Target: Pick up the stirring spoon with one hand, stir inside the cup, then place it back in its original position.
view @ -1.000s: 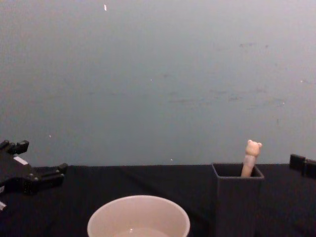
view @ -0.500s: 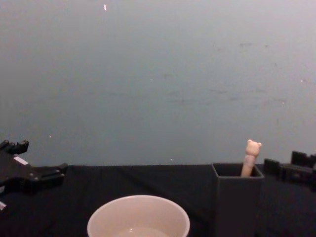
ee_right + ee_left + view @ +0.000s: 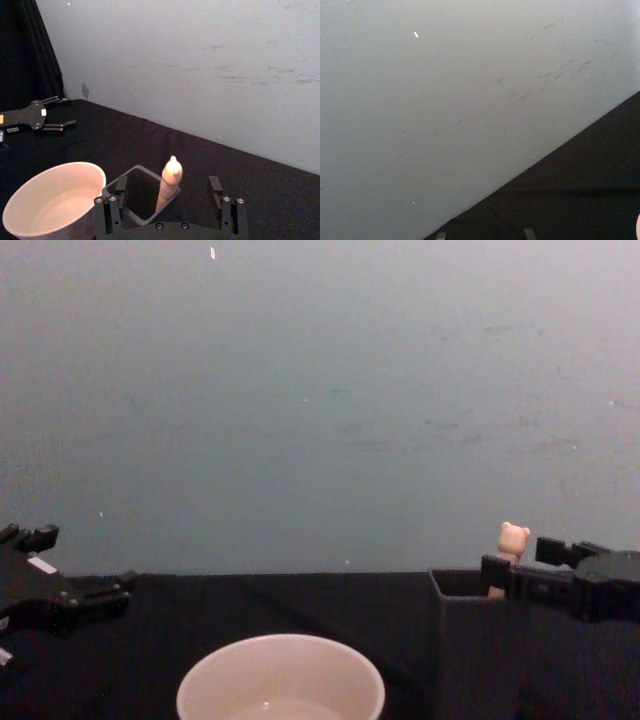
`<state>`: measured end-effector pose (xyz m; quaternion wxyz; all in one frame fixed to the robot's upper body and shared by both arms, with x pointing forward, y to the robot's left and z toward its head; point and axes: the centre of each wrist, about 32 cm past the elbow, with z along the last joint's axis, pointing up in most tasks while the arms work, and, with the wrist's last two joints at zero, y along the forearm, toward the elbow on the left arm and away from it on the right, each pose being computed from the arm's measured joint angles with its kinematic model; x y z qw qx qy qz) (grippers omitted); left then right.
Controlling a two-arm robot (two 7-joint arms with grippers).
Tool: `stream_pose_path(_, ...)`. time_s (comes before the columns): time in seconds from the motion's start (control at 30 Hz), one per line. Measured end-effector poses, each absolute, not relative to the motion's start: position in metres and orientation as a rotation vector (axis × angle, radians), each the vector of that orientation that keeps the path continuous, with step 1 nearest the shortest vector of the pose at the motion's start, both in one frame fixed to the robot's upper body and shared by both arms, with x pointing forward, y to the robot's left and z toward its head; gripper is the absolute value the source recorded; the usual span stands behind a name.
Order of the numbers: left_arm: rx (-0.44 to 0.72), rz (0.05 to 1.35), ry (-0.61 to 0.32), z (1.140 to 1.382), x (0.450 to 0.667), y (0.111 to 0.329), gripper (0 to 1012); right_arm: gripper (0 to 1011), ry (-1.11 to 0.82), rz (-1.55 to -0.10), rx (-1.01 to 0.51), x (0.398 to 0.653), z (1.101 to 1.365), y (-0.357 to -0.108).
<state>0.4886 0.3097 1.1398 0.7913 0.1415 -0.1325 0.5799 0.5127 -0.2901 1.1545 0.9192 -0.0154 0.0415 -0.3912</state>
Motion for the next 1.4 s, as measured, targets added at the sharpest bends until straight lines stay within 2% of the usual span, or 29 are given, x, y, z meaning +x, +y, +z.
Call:
stream_pose_path(0.4, 0.304, 1.248, -0.285, 1.140, 0.489, 0.310, 1001, 1002, 0.074, -0.778, -0.014, 0.526, 1.156, -0.284)
stream_pose_path(1.13, 0.304, 1.248, -0.285, 1.140, 0.489, 0.310, 1001, 1002, 0.080, -0.770, -0.014, 0.527, 1.154, -0.282)
stream_pose_path(1.27, 0.304, 1.248, -0.285, 1.140, 0.489, 0.310, 1001, 928, 0.079, -0.770, -0.013, 0.527, 1.154, -0.283)
stream_pose_path(1.4, 0.304, 1.248, -0.285, 1.140, 0.489, 0.310, 1001, 810, 0.079, -0.771, -0.013, 0.527, 1.154, -0.283)
